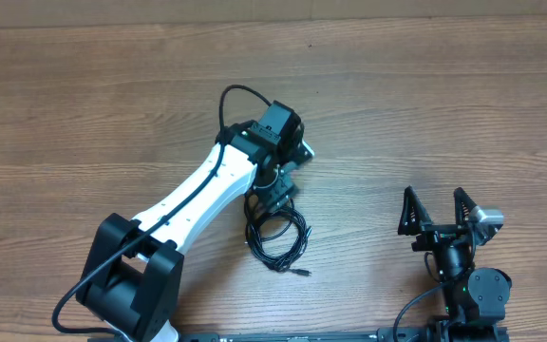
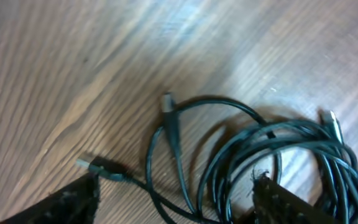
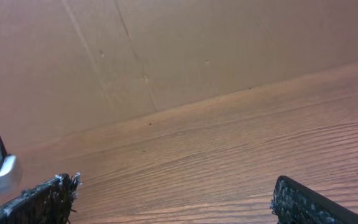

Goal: Untangle cables
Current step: 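Lower the left gripper and close it on the cable loops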

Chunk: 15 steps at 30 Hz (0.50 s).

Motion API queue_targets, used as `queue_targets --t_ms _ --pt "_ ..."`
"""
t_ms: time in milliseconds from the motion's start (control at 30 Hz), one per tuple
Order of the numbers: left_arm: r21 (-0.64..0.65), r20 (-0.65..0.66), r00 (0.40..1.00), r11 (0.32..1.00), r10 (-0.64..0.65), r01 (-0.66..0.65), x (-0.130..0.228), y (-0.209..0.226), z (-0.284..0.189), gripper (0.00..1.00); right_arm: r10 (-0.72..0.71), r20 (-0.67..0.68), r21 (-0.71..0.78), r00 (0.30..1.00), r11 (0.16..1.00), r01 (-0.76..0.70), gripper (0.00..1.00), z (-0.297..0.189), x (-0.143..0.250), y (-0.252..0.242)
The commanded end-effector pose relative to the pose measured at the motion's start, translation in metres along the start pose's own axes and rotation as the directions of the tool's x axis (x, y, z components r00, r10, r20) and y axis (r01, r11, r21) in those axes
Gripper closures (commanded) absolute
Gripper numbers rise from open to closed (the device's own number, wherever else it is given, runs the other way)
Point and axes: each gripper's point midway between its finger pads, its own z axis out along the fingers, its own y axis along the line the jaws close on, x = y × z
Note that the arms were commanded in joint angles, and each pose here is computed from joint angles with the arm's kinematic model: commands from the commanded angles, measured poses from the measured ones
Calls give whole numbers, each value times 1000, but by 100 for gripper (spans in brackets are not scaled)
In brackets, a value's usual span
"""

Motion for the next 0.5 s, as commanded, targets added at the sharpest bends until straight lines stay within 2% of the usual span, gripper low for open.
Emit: queue_targets --t_ms 0,133,267,467 --pt "145 14 983 972 184 -184 9 -28 10 19 -8 9 10 1000 1000 8 0 0 1 -3" --pt "218 50 958 933 282 -286 16 -46 17 19 -8 9 10 1000 1000 8 0 0 1 -3" --pt "217 58 942 917 330 -334 23 -51 28 19 -8 9 10 1000 1000 8 0 0 1 -3" --pt "167 124 932 918 342 -359 13 -49 43 21 -8 9 10 1000 1000 8 0 0 1 -3"
